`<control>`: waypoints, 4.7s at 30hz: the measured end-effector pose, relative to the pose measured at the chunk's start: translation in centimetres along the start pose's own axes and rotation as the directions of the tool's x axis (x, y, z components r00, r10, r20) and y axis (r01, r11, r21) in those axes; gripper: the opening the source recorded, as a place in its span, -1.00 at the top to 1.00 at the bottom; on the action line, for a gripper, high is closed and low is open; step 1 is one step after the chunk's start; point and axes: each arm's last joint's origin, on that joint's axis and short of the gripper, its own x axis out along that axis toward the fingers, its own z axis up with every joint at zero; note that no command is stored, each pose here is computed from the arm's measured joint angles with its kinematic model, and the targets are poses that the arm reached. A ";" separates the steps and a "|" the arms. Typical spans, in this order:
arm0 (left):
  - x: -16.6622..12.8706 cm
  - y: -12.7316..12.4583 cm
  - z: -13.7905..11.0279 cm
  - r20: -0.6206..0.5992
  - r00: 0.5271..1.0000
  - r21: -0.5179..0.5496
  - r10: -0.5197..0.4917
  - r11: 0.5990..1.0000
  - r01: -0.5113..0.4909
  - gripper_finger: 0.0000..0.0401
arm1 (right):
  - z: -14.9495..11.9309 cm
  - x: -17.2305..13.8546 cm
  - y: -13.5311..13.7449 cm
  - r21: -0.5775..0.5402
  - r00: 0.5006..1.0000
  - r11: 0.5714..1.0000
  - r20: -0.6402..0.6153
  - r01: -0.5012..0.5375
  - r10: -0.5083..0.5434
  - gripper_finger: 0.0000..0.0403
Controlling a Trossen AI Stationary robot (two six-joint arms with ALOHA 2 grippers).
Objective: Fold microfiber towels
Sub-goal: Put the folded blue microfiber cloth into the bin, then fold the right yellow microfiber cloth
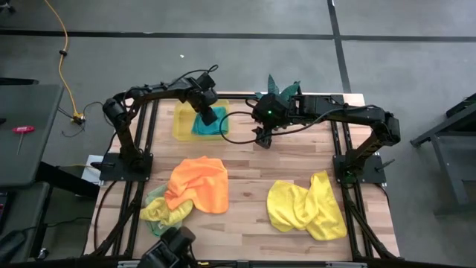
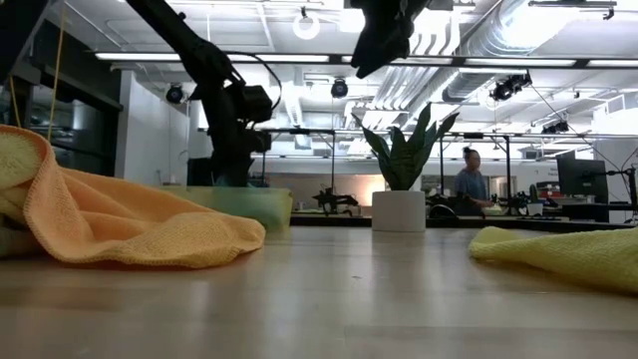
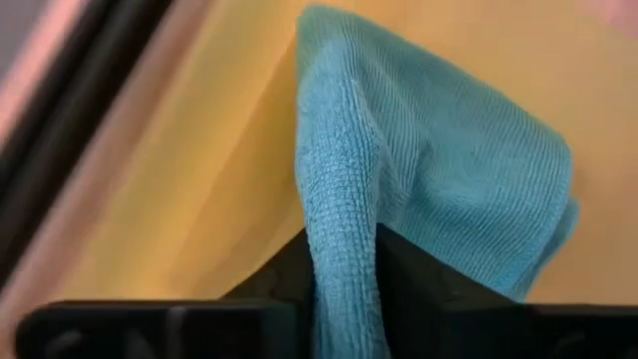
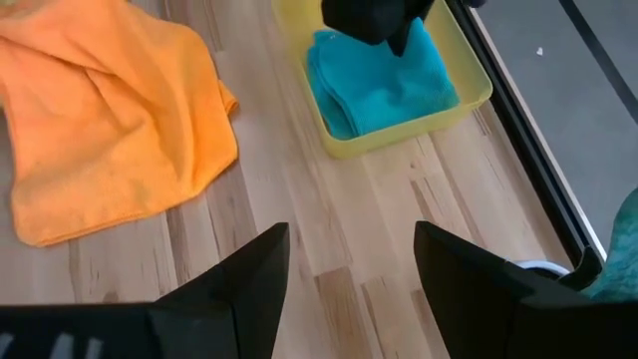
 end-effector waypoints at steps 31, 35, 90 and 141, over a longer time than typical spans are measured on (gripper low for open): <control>-9.7 -8.6 -4.6 0.497 0.799 0.169 -0.339 0.941 0.294 0.94 | -1.6 -0.2 0.0 -0.067 0.989 0.997 -0.147 -0.037 0.027 -0.04; -13.1 -12.0 -6.7 0.687 0.579 0.279 -0.439 0.895 0.348 0.99 | -3.5 -1.2 -0.1 -0.045 0.992 0.996 -0.099 -0.078 0.073 -0.04; -17.1 -17.2 -11.6 0.846 0.187 0.409 -0.499 0.833 0.373 1.00 | -23.6 4.8 -0.1 0.318 0.383 0.879 -0.907 0.356 0.174 -0.03; -17.1 -17.2 -11.6 0.844 0.186 0.412 -0.502 0.831 0.373 0.98 | -25.6 7.8 0.3 0.313 0.321 0.899 -0.923 0.304 0.213 0.49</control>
